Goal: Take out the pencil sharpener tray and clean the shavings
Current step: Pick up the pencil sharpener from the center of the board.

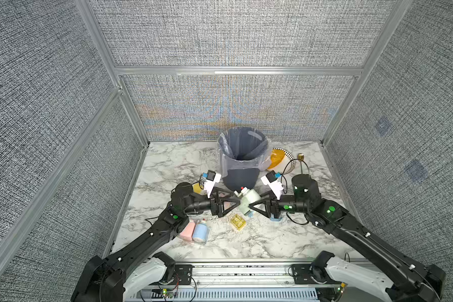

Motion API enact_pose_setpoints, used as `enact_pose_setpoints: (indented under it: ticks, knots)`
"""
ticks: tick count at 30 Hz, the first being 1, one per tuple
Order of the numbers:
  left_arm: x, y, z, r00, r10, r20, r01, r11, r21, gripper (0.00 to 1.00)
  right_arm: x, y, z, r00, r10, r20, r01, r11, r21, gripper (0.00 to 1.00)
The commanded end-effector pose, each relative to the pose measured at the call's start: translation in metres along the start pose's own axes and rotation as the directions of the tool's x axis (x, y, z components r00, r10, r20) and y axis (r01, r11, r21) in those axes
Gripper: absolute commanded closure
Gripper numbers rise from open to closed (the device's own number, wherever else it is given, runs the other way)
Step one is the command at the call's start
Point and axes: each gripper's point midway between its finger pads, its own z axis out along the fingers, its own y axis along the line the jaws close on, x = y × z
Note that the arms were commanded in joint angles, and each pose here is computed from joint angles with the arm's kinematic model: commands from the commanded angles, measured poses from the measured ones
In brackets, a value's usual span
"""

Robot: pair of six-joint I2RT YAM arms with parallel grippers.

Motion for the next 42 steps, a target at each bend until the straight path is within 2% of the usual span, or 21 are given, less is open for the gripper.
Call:
enact_pose_setpoints:
  ticks: [1,9,17,28,30,42]
  knots:
    - [-0.003,-0.021,0.003,0.998,0.059,-0.012,-0.057,0.993,0.106,0.0,0.001,0.013,-0.003,0.999,-0.03,-0.031,0.028,0.998,-0.061,0.59]
    - [0.009,-0.037,0.015,0.993,0.069,-0.093,-0.048,0.977,0.209,0.0,0.001,0.041,-0.006,0.995,-0.06,-0.074,0.043,0.976,-0.214,0.59]
    - [0.023,-0.063,0.013,0.983,0.11,-0.146,-0.054,0.938,0.342,0.0,0.005,0.045,-0.009,0.989,-0.116,-0.096,0.091,0.968,-0.236,0.59]
    - [0.034,-0.071,0.016,0.976,0.104,-0.191,-0.022,0.919,0.393,0.09,0.001,0.058,-0.023,0.984,-0.165,-0.063,0.145,0.957,-0.253,0.59]
    - [0.035,-0.07,0.017,0.975,0.104,-0.195,-0.019,0.919,0.394,0.12,0.001,0.058,-0.023,0.984,-0.166,-0.063,0.145,0.956,-0.254,0.59]
    - [0.035,-0.076,0.013,0.975,0.128,-0.182,-0.044,0.912,0.408,0.54,0.005,0.058,-0.02,0.984,-0.159,-0.082,0.133,0.955,-0.264,0.59]
